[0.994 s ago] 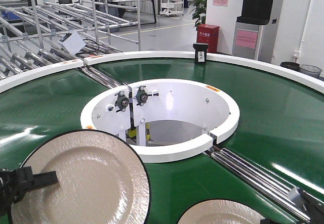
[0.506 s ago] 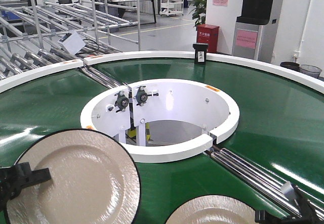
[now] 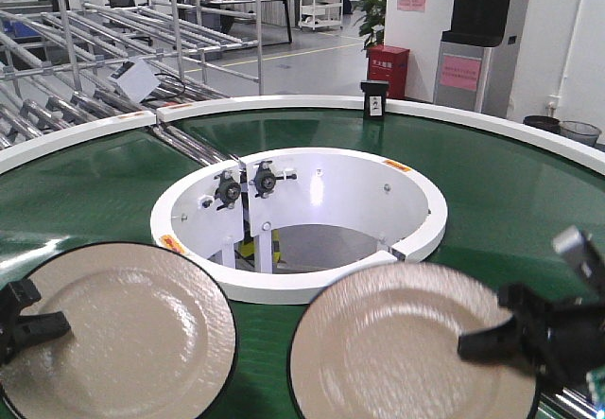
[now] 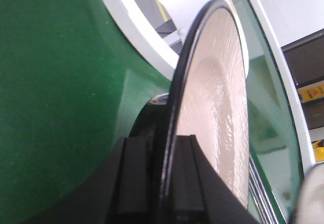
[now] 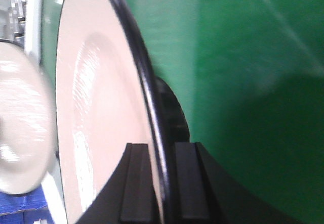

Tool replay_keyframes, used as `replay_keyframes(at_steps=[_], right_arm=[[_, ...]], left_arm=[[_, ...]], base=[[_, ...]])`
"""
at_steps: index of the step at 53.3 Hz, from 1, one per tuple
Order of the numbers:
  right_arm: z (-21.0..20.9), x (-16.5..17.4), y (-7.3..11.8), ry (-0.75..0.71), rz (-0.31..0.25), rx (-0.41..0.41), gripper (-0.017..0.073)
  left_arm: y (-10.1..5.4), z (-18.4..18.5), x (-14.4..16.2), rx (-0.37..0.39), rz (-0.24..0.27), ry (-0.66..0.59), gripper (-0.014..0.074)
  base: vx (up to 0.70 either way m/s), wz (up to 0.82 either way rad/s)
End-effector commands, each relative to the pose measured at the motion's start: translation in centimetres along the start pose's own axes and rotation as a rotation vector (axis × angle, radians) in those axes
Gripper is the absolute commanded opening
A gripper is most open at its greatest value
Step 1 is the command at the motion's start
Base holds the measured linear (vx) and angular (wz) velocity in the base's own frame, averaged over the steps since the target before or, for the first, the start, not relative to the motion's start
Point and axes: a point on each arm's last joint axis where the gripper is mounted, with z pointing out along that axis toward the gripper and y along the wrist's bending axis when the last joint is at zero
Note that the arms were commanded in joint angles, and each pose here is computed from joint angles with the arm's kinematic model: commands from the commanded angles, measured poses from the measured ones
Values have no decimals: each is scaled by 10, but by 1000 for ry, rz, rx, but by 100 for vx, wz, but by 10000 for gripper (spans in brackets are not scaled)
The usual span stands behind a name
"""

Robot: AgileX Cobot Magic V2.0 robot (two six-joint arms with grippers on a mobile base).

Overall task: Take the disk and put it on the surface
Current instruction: 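Lift both plates upright off the conveyor with both grippers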

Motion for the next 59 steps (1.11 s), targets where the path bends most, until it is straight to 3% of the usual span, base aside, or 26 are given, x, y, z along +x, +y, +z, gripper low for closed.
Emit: replay_keyframes(at_steps=[1,8,13,17,27,36,59], right_arm=[[-32,-13,50,-112,-11,-136,-8],[-53,-27,81,-153,-42,-186,-8],[-63,-33,101,-169,-84,-209,-8],[-63,-36,115,-185,-82,-215,-8],[-45,-40,151,-146,-121,-239,-8],[-34,-44,160,-147,-116,-261,-8],[-34,-43,159,-137,-123,-257,-8]], left_arm=[[-21,-9,-4,101,-54,5,-1],[-36,-5,12,182,-54,97,-1],[-52,-1,23,250,-108,129,-1],[-63,1,32,287,-151,145,-1],[-80,6,55,297,-139,189,-1],[-85,14,67,292,-205,231,-1],[-86,16,70,291,-194,246,0]], base=[[0,0],[0,0],[0,0],[0,0],[0,0],[0,0],[0,0]])
